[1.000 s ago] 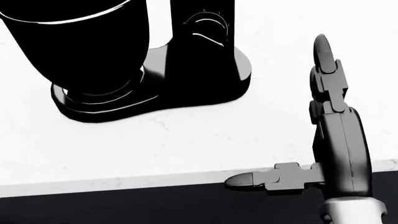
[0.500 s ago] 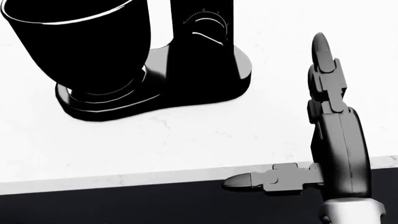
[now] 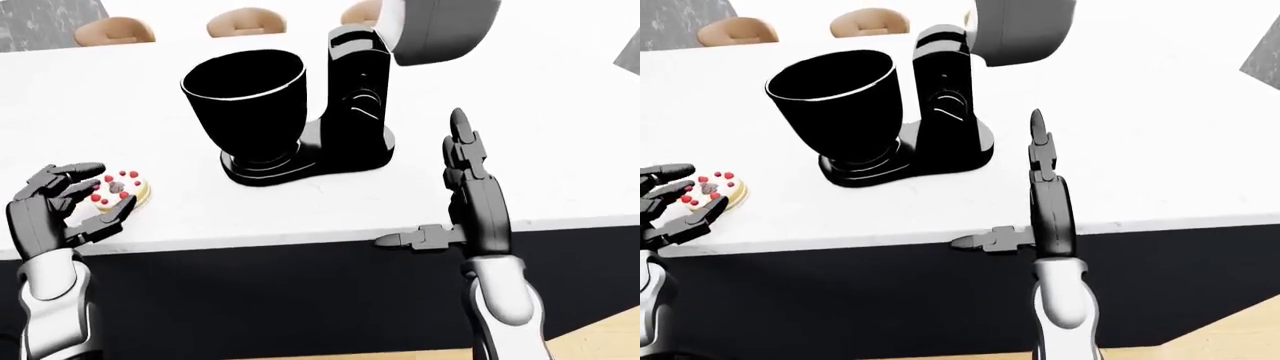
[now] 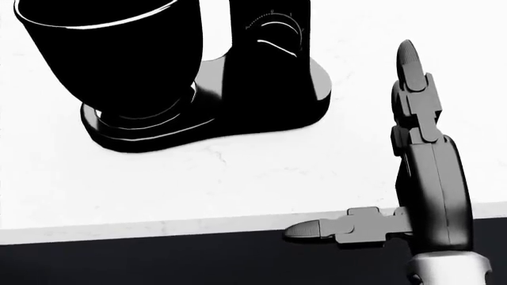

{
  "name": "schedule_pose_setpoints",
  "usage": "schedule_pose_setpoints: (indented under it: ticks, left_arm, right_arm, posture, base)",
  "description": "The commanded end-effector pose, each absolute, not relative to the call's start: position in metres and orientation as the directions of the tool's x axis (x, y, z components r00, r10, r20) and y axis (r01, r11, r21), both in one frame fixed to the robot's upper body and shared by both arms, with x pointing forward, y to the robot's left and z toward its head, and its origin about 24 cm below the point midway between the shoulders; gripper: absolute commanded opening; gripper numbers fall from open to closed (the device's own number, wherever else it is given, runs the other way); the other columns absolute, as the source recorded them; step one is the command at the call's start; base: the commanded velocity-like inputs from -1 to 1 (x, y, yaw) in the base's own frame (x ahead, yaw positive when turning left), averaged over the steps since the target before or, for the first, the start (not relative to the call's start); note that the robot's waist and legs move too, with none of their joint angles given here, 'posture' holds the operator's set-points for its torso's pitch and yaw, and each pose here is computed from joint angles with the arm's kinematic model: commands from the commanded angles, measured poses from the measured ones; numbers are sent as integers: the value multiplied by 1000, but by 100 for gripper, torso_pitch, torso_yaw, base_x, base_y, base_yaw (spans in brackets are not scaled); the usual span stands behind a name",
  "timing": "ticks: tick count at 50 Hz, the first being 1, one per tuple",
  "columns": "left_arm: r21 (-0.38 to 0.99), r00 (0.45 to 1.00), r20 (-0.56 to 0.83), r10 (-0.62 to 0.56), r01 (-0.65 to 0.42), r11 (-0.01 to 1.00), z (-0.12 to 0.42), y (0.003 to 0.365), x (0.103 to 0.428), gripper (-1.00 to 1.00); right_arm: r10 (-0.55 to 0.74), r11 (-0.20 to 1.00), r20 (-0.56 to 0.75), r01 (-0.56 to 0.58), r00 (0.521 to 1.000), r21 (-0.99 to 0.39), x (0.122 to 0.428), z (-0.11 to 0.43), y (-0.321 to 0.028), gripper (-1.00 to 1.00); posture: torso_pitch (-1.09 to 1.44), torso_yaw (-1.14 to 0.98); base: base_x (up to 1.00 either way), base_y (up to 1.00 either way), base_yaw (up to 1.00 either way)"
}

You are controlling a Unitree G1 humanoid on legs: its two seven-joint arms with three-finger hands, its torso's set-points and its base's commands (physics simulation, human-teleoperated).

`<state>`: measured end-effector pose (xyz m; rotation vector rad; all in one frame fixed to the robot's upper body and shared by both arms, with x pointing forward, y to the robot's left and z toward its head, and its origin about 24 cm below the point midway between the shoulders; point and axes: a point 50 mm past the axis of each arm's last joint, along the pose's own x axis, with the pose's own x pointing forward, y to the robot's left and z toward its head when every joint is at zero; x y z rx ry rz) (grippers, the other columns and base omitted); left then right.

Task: Place the cake in the stand mixer bowl.

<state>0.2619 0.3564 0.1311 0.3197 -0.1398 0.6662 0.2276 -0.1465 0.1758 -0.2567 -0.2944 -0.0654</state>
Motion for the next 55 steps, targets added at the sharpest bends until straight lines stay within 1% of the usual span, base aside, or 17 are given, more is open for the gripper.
schedule_pose_setpoints:
  ticks: [1,5,8,10,24,32,44,55]
  left_arm:
    - [266,819,204,537,-574,774,130,349,267,-52]
    - [262,819,206,536,-574,776,131,349,267,-68]
    - [259,815,213,539,-579,773,134,350,266,-91]
    - [253,812,218,541,-582,773,137,350,265,-100]
    - [228,797,269,540,-598,769,164,351,262,-100]
    - [218,779,304,548,-617,756,185,358,262,-100]
    - [210,765,336,549,-630,748,199,361,257,-100]
    - [203,753,375,541,-636,745,224,360,255,-100]
  right_arm:
    - [-18,966,370,112,929,-234,223,188,-145,100]
    - [-18,966,371,112,929,-233,223,189,-145,100]
    - [-17,966,369,110,929,-232,223,188,-144,100]
    - [-17,966,371,110,929,-233,223,189,-144,100]
    - [-19,965,376,116,926,-236,221,191,-144,100]
    - [-21,965,379,118,925,-234,220,192,-145,100]
    - [-25,964,383,123,923,-234,218,195,-146,100]
    - [-29,964,387,128,922,-234,217,196,-147,100]
  posture:
    - [0,0]
    - [0,0]
    - [0,0]
    - [0,0]
    - [0,0]
    - [0,0]
    - [0,0]
    - [0,0]
  base:
    - [0,0,0]
    - [0,0,0]
    - [0,0,0]
    - [0,0,0]
    - [0,0,0]
    - [0,0,0]
    - [0,0,0]
    - [0,0,0]
